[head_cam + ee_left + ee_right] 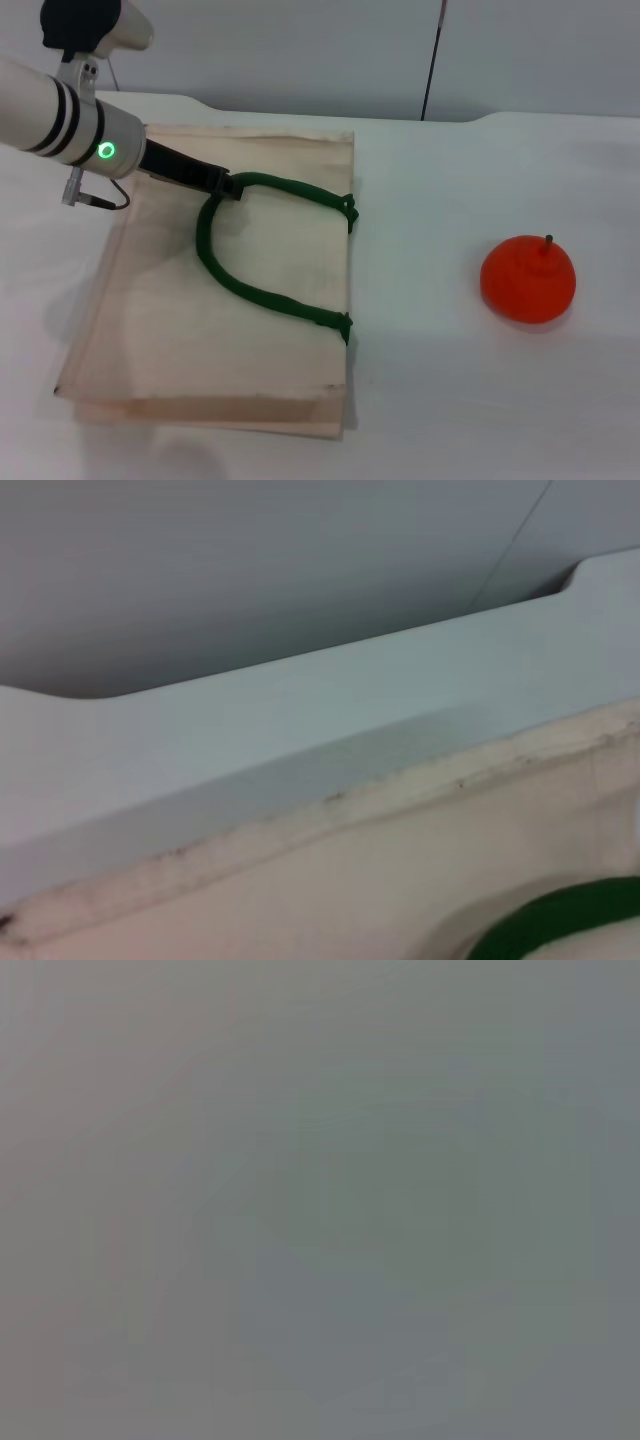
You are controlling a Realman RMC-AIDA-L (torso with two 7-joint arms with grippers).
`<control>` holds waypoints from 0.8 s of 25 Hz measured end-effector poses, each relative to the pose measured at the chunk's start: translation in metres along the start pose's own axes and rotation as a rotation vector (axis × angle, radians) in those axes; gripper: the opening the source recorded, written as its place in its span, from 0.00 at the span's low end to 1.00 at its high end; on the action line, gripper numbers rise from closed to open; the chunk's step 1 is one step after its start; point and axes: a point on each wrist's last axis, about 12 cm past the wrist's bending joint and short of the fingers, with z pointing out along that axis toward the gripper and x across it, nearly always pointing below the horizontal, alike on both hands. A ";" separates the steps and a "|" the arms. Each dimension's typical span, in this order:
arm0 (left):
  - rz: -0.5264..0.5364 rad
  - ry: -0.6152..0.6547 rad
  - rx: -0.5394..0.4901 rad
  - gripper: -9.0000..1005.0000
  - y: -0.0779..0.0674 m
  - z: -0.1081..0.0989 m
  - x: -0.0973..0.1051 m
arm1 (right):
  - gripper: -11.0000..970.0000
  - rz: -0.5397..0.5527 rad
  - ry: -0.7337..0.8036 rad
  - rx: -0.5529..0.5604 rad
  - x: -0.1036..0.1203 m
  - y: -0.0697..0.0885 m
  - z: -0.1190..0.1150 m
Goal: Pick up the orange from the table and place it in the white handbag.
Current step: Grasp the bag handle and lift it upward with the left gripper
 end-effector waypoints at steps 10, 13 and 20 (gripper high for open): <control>0.040 -0.018 0.014 0.18 -0.006 -0.005 -0.018 | 0.92 0.004 0.004 0.015 0.002 -0.004 -0.003; 0.066 -0.033 0.042 0.15 -0.009 -0.018 -0.037 | 0.92 0.012 0.005 0.023 0.003 -0.007 -0.005; 0.208 -0.107 0.164 0.15 -0.028 -0.090 -0.093 | 0.92 0.038 0.019 0.037 0.004 -0.013 -0.007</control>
